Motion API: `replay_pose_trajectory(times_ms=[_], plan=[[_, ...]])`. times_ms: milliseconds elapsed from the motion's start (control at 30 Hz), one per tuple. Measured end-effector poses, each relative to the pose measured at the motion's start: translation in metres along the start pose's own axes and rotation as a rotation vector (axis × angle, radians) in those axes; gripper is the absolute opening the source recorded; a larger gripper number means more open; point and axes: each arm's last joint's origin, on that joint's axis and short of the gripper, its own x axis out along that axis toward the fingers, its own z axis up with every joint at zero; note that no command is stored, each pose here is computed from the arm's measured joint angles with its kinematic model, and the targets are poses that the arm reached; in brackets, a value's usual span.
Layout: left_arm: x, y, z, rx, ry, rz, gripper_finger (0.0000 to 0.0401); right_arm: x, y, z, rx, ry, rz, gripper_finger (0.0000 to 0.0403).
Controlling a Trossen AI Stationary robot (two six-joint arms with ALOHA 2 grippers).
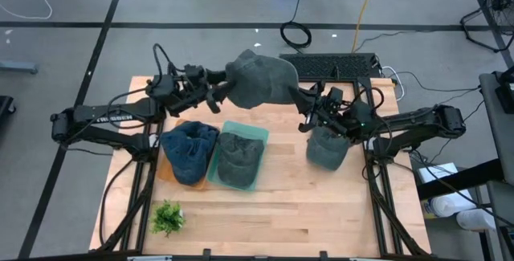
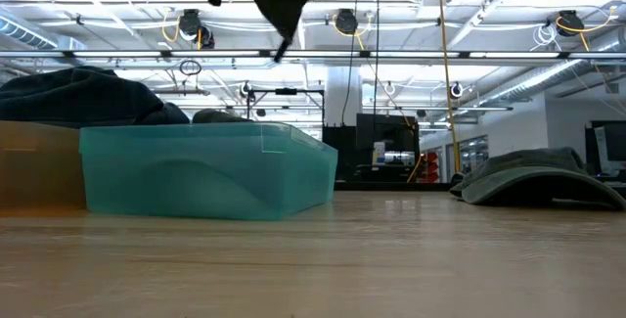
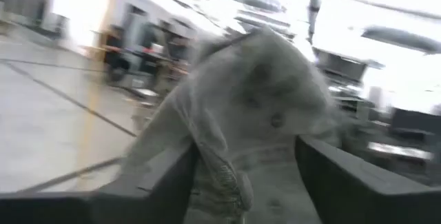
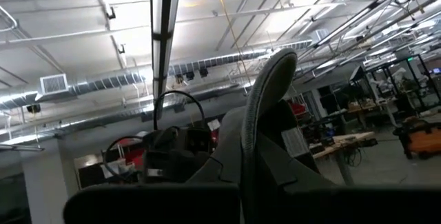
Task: Pick & Place hat
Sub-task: Put the bottom black cap into the green bin
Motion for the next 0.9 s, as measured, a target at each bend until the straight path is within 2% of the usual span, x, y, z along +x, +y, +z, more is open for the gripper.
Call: replay_pose_trajectory(times_ms=[100, 300, 367, 567, 667, 733, 900], plan=[[0.001, -0.002, -0.003, -0.016, 0.033, -0.062, 0.0196, 0.0, 0.0, -0.001, 0.015, 0.007, -0.001, 0.0], [0.001, -0.001, -0.005, -0.068, 0.06, -0.061, 0.0057, 0.0, -0.001, 0.001, 0.024, -0.006, 0.0, 0.0], [0.0, -0.002, -0.005, -0.068, 0.073, -0.092, 0.0022, 0.0, -0.001, 0.001, 0.026, -0.011, 0.001, 0.0], [0.0, -0.005, -0.005, -0.126, 0.116, -0.217, 0.0017, 0.0, 0.0, 0.001, 0.026, -0.011, 0.002, 0.0], [-0.003, -0.008, 0.001, -0.219, 0.131, -0.308, 0.0017, 0.0, 0.002, 0.002, 0.02, 0.001, 0.094, 0.0007], [-0.003, -0.013, 0.011, -0.256, 0.158, -0.375, 0.0017, -0.001, 0.004, 0.003, 0.019, 0.003, 0.16, 0.002], [-0.001, -0.027, 0.038, -0.305, 0.288, -0.525, 0.0017, -0.003, 0.008, 0.009, 0.063, 0.005, 0.237, 0.007]])
